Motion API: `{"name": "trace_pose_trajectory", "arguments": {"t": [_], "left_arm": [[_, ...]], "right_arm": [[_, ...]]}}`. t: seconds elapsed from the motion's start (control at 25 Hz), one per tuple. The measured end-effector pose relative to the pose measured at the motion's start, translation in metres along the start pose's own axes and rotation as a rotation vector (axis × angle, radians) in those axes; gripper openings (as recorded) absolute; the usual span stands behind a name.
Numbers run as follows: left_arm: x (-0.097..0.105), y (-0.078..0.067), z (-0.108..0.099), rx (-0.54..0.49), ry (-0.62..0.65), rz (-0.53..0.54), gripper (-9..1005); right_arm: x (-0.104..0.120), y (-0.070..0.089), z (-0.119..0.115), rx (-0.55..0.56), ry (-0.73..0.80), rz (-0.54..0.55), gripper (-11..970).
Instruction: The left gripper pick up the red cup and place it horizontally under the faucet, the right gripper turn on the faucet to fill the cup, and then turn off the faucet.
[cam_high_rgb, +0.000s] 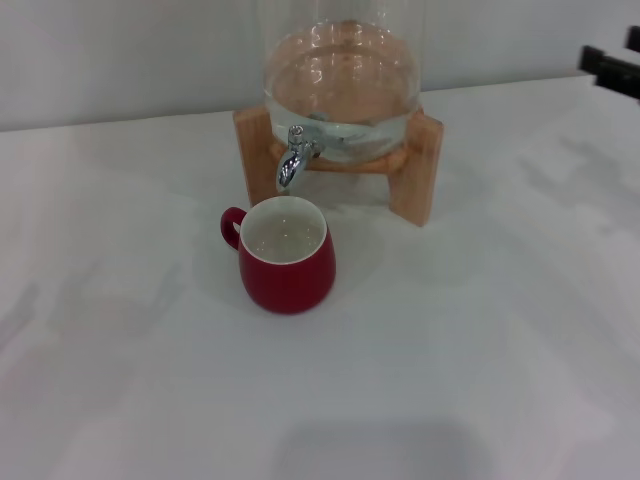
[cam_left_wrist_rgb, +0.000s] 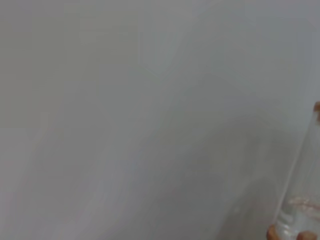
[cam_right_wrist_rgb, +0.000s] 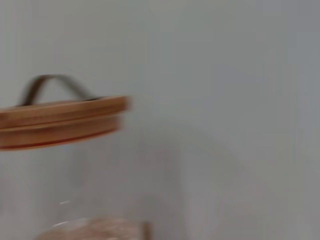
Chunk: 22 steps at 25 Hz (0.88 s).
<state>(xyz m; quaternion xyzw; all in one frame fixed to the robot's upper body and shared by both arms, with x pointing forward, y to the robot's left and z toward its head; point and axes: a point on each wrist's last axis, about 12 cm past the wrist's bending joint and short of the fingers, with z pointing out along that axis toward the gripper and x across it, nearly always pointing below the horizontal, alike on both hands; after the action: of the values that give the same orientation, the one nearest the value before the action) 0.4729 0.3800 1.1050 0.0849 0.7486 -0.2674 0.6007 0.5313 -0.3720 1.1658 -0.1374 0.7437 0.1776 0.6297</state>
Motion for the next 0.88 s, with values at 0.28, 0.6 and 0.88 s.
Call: {"name": "trace_pose_trajectory", "arguments": {"t": [0.28,0.6,0.88], "left_arm": [[0.0,0.0,-0.02,0.039,-0.055,0.007,876],[0.004,0.0,-0.016,0.059,-0.049,-0.014,876],[0.008,0.0,-0.019,0.055,-0.043,-0.028,876]], "right_arm": [[0.015,-0.018,-0.013,0.062,-0.003,0.058,781],[0.016,-0.017,-0.012,0.053,-0.005,0.039,782],[0.013,-0.021,-0.016,0.077,-0.043,0.045,783]]}}
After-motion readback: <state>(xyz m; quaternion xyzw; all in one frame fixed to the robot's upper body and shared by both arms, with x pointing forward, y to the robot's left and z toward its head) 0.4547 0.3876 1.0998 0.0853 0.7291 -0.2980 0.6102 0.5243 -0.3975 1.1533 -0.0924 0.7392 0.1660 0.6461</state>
